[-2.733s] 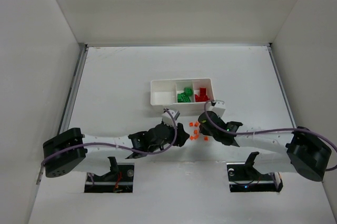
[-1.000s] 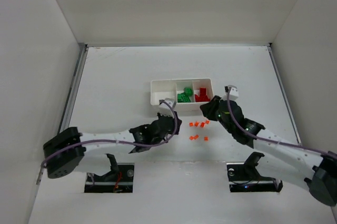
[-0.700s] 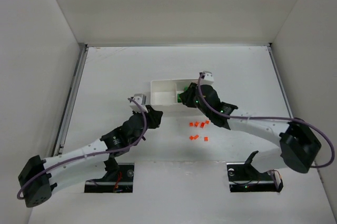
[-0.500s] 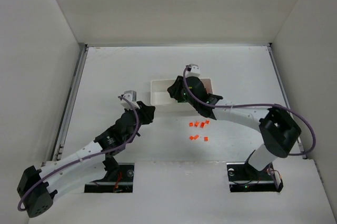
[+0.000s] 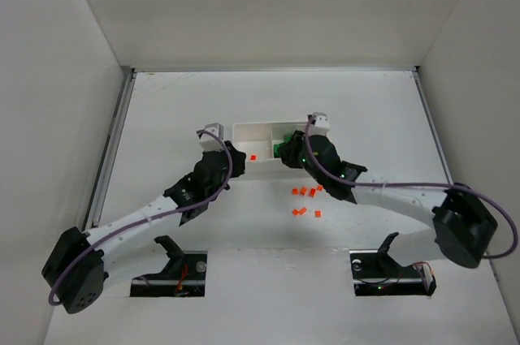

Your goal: Sort the legos into containers by color

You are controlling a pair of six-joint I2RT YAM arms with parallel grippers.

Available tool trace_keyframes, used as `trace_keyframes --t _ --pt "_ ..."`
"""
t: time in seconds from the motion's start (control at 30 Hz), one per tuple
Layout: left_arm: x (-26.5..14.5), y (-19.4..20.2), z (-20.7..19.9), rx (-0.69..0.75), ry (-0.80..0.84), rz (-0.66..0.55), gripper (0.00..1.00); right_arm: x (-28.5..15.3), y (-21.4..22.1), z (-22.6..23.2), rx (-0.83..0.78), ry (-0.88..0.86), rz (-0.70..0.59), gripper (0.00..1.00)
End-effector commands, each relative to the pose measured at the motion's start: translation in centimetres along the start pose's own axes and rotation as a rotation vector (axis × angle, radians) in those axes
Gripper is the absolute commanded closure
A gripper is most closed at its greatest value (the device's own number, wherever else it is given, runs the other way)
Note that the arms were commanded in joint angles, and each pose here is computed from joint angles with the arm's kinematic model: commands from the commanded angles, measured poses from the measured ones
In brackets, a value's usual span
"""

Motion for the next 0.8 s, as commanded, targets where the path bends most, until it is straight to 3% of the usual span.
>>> trace_keyframes --t 0.0,0.23,0.4,0.5,0.63,0.77 --pt "1.5 -2.3 -3.2 -0.003 0.080 -0.067 0.88 -3.6 1.9 -1.7 0.006 0.073 -0.035 0.77" --pt "6.8 -2.2 -3.0 0.068 -0.019 -0.056 0.85 -8.5 6.8 -5.1 -0.044 0.191 0.110 0.76" --pt "8.3 -2.2 -3.5 0.081 -0.047 -0.044 0.77 -9.1 8.9 -6.1 -0.097 0.258 0.179 0.56" --pt "8.6 -2.2 -3.6 0.088 -0.053 -0.035 0.64 -8.9 9.1 -5.9 -0.107 0.250 0.196 0.51" --pt "7.9 -2.3 -3.7 0.090 -0.042 -0.040 0.53 -8.7 9.6 -6.0 -0.125 0.264 0.225 0.50" --pt "6.2 -1.6 -4.1 0.094 0.005 -0.025 0.57 -8.4 9.7 -6.5 -0.123 0.295 0.238 0.61"
Point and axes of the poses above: each gripper's point midway between its finger pads, its own x axis out along the fingers, its own z axis along the line the jaws close on, y = z × x, the point moved 8 cm from there along -x, back along the fingers, and after that the axes turned 12 degrees about -x, right-handed, at the moved point
